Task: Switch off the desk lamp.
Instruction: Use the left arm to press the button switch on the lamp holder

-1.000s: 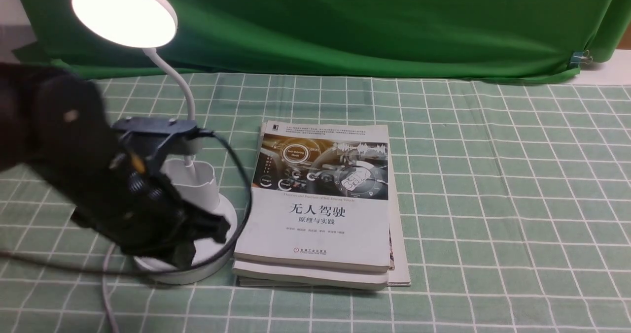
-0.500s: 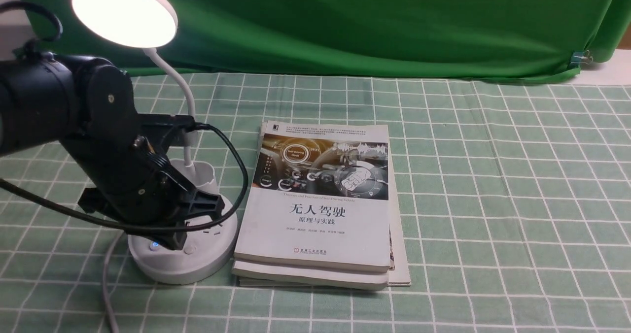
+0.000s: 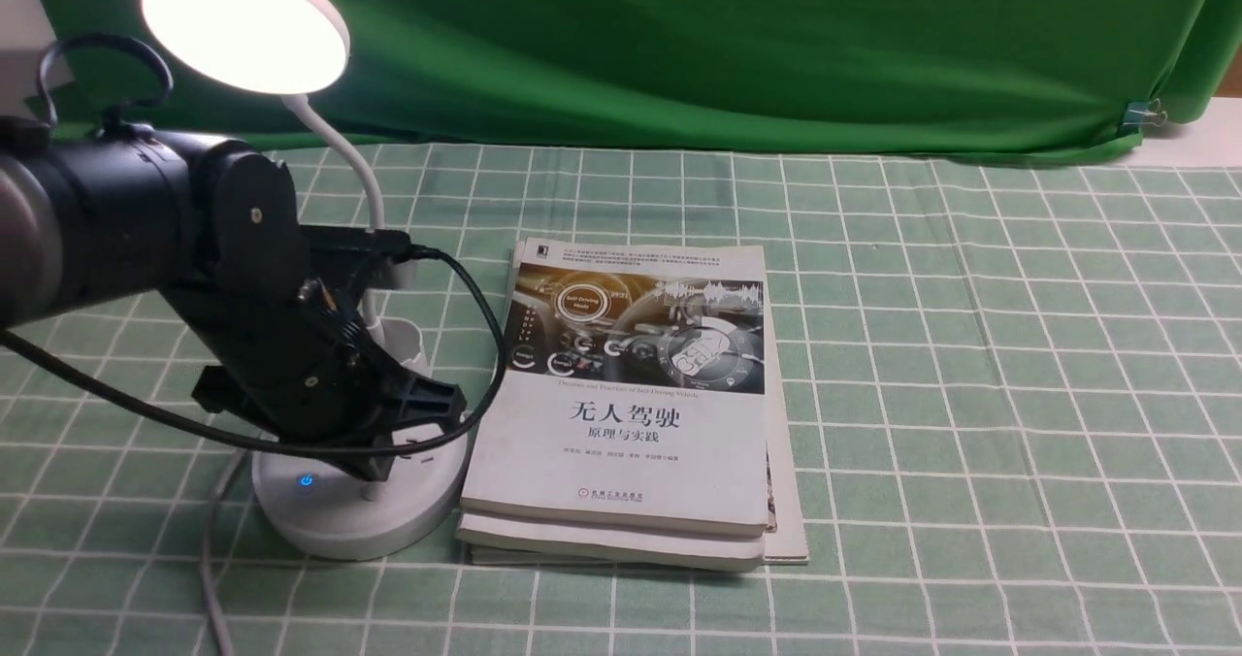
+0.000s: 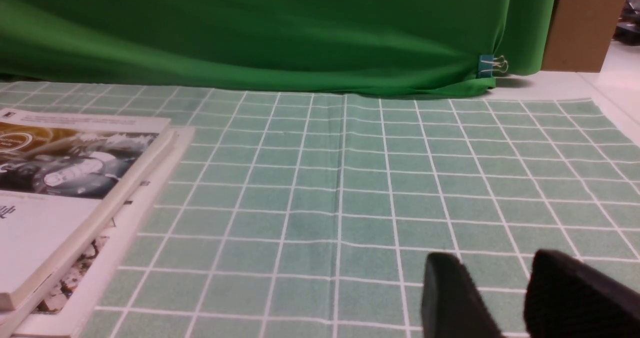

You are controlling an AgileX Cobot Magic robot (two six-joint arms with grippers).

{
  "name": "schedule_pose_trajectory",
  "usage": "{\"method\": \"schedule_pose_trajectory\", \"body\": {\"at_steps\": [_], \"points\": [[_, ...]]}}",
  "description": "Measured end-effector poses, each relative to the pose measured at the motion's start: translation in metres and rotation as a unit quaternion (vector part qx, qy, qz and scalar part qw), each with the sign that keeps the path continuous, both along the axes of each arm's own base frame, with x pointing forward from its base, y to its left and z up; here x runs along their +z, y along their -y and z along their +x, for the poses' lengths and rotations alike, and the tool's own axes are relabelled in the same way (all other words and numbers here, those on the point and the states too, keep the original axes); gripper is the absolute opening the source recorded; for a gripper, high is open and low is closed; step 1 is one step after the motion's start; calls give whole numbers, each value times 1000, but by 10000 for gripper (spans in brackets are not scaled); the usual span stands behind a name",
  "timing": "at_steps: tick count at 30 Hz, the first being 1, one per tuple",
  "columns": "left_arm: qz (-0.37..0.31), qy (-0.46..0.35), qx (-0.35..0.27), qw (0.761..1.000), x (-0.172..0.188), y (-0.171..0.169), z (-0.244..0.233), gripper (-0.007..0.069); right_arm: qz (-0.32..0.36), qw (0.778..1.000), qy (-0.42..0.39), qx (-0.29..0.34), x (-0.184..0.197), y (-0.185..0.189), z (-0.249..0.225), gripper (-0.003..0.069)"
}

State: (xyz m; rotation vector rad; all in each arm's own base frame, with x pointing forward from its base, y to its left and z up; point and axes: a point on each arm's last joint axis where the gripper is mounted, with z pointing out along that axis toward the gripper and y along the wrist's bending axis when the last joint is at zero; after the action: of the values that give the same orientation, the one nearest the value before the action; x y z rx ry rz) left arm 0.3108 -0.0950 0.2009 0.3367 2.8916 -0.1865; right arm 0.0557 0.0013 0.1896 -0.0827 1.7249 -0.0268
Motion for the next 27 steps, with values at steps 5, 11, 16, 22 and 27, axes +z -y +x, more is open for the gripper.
{"method": "schedule_pose_trajectory", "body": {"at_steps": [5, 11, 16, 22, 27], "points": [[12, -13, -3, 1000, -11, -1, 3, 0, 0, 1000, 0, 0, 0, 0, 0, 242], [13, -15, -3, 1000, -16, 1, 8, 0, 0, 1000, 0, 0, 0, 0, 0, 242], [13, -15, -3, 1000, -15, 1, 9, 0, 0, 1000, 0, 0, 0, 0, 0, 242], [10, -4, -4, 1000, -3, -1, 3, 0, 0, 1000, 0, 0, 0, 0, 0, 242], [0, 31, -4, 1000, 21, -3, -4, 0, 0, 1000, 0, 0, 0, 0, 0, 242]]}}
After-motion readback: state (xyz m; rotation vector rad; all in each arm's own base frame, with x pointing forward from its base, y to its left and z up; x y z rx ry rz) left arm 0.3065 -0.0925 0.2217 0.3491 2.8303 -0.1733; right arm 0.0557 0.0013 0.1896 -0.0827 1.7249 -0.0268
